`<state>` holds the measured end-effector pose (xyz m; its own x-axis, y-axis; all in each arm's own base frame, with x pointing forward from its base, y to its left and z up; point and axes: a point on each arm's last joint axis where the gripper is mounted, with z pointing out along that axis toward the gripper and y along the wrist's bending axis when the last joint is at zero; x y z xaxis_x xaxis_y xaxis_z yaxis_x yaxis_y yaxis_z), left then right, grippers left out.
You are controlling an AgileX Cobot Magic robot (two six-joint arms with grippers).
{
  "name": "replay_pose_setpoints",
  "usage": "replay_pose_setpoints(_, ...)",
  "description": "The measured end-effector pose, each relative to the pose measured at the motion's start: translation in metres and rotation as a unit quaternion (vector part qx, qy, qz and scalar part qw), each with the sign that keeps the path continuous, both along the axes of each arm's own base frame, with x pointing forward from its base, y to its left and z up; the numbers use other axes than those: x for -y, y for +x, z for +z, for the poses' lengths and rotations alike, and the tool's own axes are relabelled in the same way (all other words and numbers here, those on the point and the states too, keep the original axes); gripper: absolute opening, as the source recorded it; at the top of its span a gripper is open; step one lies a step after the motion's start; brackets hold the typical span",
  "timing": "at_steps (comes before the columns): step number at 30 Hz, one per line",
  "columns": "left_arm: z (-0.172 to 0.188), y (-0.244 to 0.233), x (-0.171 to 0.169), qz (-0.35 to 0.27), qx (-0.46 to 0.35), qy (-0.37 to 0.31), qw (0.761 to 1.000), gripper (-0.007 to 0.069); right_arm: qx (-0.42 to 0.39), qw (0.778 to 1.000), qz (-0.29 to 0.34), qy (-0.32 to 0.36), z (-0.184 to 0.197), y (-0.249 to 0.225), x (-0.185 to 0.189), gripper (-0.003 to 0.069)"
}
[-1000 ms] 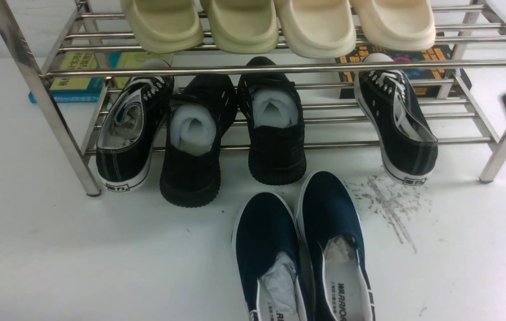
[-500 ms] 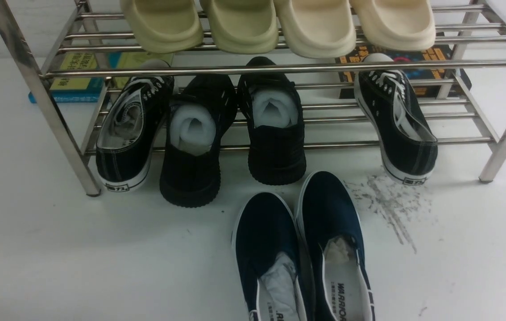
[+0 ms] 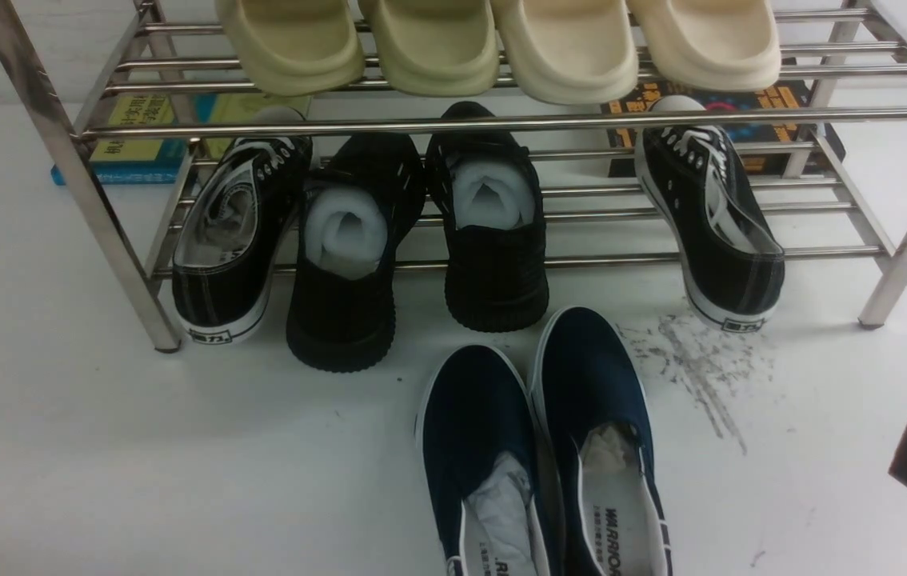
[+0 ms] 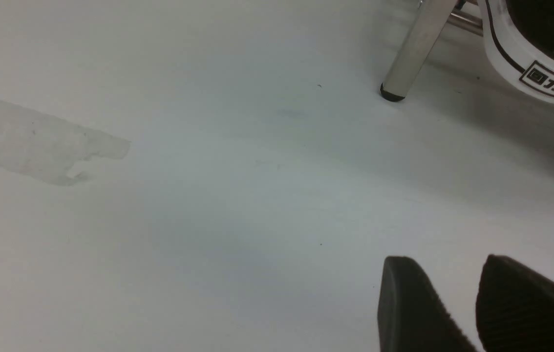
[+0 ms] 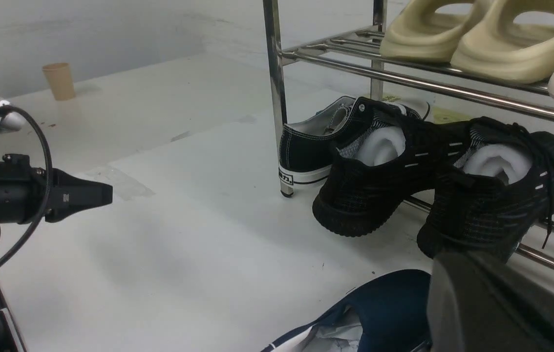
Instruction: Take the shoes off the shelf with your hand on the white table.
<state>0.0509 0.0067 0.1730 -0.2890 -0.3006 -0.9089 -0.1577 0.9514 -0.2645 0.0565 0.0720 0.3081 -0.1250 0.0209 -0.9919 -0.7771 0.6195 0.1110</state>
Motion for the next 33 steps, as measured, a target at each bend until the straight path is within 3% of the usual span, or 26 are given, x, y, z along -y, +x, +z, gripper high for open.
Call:
replay_pose_setpoints(11, 0.0, 0.0, 0.0, 0.0, 0.0, 0.0, 1.0, 0.0242, -0.001, 1.0, 0.0, -0.002, -0.001, 0.0, 0.0, 0.0)
replay_pose_setpoints(19, 0.0, 0.0, 0.0, 0.0, 0.0, 0.0, 1.0, 0.0242, -0.001, 1.0, -0.008, 0.001, -0.024, -0.006, 0.011, 0.0005)
replay_pose_setpoints(26, 0.0, 0.0, 0.0, 0.0, 0.0, 0.0, 1.0, 0.0242, -0.031, 0.991, -0.126, -0.02, -0.062, 0.0, 0.029, 0.0008)
replay_pose_setpoints(33, 0.0, 0.0, 0.0, 0.0, 0.0, 0.0, 1.0, 0.0242, -0.047, 0.967, -0.237, -0.078, -0.1, 0.002, 0.046, 0.0014)
